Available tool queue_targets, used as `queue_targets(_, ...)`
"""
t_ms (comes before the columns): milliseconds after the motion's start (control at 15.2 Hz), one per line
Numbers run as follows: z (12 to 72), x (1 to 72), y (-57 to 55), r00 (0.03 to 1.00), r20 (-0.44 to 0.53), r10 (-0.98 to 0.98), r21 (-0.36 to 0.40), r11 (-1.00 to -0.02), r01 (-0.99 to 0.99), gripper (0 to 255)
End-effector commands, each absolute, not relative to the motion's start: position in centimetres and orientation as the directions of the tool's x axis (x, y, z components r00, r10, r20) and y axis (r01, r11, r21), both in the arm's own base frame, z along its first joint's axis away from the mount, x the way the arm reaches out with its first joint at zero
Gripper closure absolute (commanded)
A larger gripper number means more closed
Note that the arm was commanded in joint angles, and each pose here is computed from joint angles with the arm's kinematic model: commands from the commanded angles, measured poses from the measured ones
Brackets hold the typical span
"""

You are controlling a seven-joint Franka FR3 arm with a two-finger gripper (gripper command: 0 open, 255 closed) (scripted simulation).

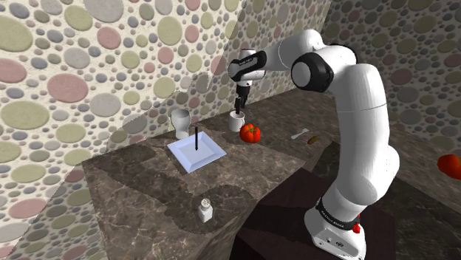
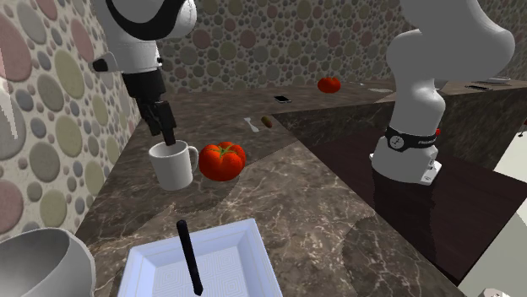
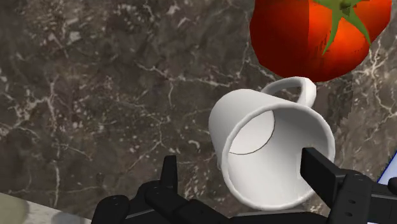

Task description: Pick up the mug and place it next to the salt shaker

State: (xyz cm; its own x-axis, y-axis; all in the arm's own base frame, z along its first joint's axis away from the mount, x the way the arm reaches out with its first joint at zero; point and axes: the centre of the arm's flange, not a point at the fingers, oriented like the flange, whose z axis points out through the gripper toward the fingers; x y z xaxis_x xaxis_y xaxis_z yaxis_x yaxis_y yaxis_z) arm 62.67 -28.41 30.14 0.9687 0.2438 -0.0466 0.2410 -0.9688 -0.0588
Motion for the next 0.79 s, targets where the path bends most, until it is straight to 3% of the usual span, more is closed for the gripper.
queue_targets(0,29.3,63.2,-28.9,0.968,-0.044,0.246,-0.057,-0.968,0.243,0)
queue_targets(726,25.8,63.0,-28.7,0.968,-0.044,0.246,-0.057,-0.968,0.243,0)
